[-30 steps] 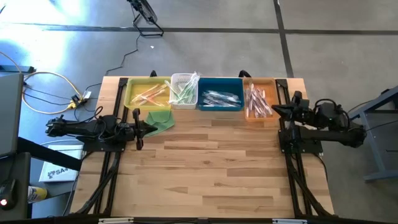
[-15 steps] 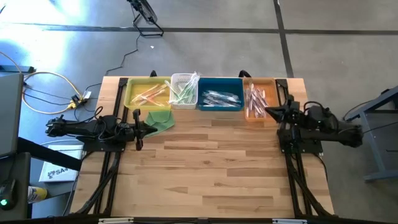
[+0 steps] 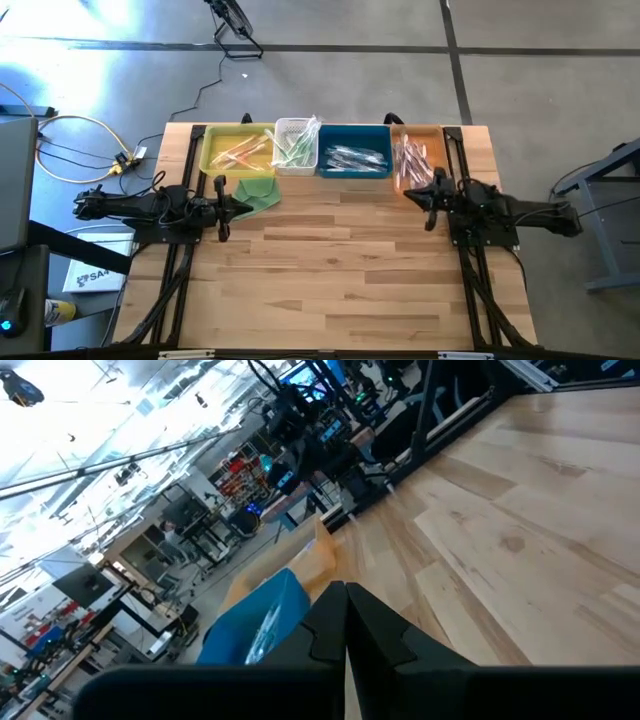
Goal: Pick & Place Toothbrushes
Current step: Return to Home Position
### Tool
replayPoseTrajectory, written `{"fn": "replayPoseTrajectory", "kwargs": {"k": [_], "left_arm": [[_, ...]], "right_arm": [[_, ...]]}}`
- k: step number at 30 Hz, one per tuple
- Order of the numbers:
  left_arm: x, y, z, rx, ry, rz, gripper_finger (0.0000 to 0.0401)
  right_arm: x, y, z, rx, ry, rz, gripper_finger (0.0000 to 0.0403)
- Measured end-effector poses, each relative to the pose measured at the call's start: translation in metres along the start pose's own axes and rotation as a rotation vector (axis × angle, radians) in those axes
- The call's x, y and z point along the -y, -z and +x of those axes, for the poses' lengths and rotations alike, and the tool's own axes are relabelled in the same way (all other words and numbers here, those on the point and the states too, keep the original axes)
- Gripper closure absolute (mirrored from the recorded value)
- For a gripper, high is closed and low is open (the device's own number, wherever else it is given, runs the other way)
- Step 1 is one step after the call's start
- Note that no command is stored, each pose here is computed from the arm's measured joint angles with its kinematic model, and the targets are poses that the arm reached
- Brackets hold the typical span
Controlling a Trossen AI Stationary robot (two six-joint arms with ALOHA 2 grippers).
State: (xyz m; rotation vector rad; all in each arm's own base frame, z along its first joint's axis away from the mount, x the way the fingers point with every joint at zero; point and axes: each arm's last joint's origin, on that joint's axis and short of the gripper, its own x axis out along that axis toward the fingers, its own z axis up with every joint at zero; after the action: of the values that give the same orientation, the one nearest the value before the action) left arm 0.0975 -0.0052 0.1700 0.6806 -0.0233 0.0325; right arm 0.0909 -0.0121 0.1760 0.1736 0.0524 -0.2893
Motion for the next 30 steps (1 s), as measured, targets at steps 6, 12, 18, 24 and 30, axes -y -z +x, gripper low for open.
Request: {"fn": "replayPoseTrajectory", "kwargs": {"k": [6, 12, 18, 24, 30], "left_arm": [[0.0003, 0.0005, 0.0000, -0.006, 0.001, 0.001, 0.0401], [-0.0001, 0.0007, 0.0000, -0.016, -0.012, 0.005, 0.0401], [0.0006, 0.0003, 0.0000, 0.002, 0.012, 0.017, 0.0401], [0.0007, 0.0004, 0.0000, 0.001, 0.013, 0.020, 0.0401], [0.0008, 0.0004, 0.0000, 0.001, 0.015, 0.020, 0.0401]], "right_arm": [[-0.0023, 0.0040, 0.0041, 0.017, -0.074, -0.110, 0.0401], [0.0005, 0.0030, 0.0041, 0.034, 0.026, -0.148, 0.0401], [0.0014, 0.0029, 0.0041, 0.035, 0.059, -0.146, 0.0401], [0.0014, 0.0030, 0.0041, 0.034, 0.056, -0.145, 0.0401], [0.0014, 0.0031, 0.0041, 0.033, 0.056, -0.145, 0.0401]]}}
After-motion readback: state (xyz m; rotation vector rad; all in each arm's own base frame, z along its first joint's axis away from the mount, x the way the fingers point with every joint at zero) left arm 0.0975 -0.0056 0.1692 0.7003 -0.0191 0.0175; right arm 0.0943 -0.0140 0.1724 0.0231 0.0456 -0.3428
